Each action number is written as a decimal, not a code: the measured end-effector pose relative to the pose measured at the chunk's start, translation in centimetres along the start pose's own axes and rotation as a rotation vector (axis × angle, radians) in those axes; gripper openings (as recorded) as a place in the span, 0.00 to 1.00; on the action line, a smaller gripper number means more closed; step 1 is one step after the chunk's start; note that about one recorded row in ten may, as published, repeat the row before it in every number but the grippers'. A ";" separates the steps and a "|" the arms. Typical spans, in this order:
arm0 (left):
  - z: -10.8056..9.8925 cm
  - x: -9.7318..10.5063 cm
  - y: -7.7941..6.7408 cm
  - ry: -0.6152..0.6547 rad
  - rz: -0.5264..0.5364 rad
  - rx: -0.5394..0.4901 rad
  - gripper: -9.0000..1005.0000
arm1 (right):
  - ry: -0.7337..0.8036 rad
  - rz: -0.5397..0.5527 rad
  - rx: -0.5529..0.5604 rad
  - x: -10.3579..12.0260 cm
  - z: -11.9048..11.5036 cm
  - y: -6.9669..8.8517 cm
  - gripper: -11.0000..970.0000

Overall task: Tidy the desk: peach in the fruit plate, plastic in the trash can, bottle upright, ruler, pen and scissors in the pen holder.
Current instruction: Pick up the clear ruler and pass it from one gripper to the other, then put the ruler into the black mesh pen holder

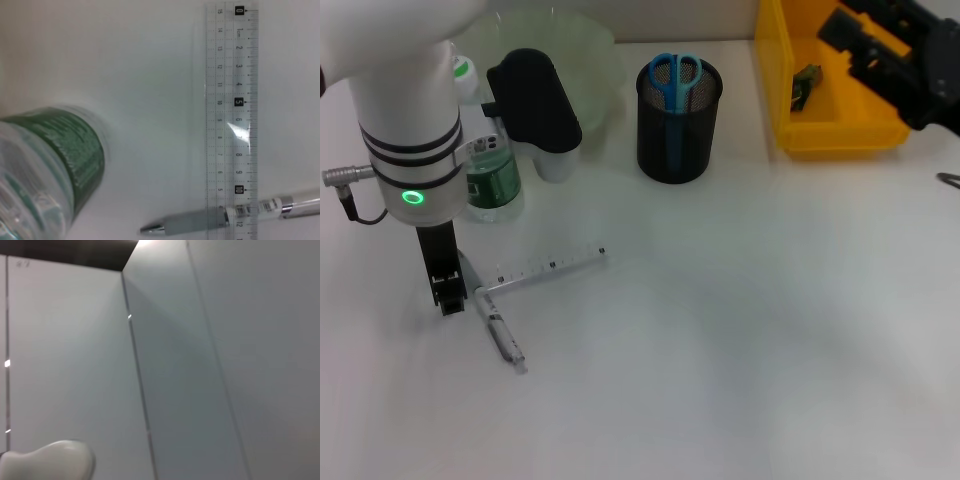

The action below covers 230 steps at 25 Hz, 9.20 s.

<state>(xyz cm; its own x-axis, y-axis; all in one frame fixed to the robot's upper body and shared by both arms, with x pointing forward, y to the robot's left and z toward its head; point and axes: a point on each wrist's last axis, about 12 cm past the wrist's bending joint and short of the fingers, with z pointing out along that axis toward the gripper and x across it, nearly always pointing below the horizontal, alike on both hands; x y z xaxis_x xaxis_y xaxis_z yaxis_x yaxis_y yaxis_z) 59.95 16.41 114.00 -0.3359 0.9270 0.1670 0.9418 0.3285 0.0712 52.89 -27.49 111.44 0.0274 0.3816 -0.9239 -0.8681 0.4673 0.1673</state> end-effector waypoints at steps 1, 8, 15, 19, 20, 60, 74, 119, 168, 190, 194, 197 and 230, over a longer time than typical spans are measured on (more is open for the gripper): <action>-0.2 0.0 0.0 -0.005 -0.003 -0.004 0.41 | -0.012 -0.004 0.014 -0.2 -0.4 0.0 0.63; -1.4 0.1 -0.3 -0.064 -0.019 -0.043 0.41 | -0.058 -0.016 0.095 -0.6 -2.7 -0.1 0.63; -3.0 0.4 -0.6 -0.133 -0.037 -0.091 0.41 | -0.073 -0.014 0.126 -0.7 -4.1 0.3 0.63; -3.9 0.6 -1.1 -0.168 -0.056 -0.125 0.41 | -0.078 -0.010 0.138 -0.6 -4.6 0.6 0.63; -4.3 0.7 -1.3 -0.175 -0.062 -0.144 0.41 | -0.084 -0.012 0.145 -0.6 -4.8 0.6 0.63; -11.6 -0.9 -3.1 -0.827 -0.047 -0.173 0.43 | -0.087 0.042 0.145 -1.5 -8.8 2.1 0.63; -7.2 1.4 -3.9 -1.292 0.024 0.129 0.43 | 0.082 0.073 -0.080 -6.6 -7.9 0.8 0.64; 0.5 2.3 -4.2 -1.589 0.119 0.314 0.45 | 0.482 -0.016 -0.366 -9.1 7.4 -0.3 0.75; 0.9 2.3 -4.0 -1.585 0.078 0.320 0.47 | 0.389 -0.015 -0.387 -9.7 7.3 0.3 0.39; 0.6 1.9 -3.9 -1.606 0.069 0.314 0.65 | 0.381 -0.028 -0.381 -9.8 7.4 0.2 0.39; 0.8 2.3 -3.7 -1.607 0.055 0.304 0.79 | 0.370 -0.042 -0.358 -9.8 7.3 0.0 0.39; 1.2 3.0 -3.6 -1.611 0.024 0.296 0.79 | 0.353 -0.060 -0.323 -10.0 7.2 -0.3 0.39; 5.7 7.3 -4.9 -1.691 -0.128 0.160 0.78 | 0.361 -0.165 0.081 -0.6 12.4 -5.2 0.41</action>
<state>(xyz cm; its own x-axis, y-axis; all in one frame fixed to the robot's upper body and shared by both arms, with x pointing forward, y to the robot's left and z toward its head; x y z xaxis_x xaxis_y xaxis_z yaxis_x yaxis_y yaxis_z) 52.98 22.60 109.23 -0.1175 0.0045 -0.9931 0.9389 0.3263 -0.1096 63.57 -20.31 115.41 -0.0253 -0.0017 -0.9997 -0.8246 0.5653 0.0199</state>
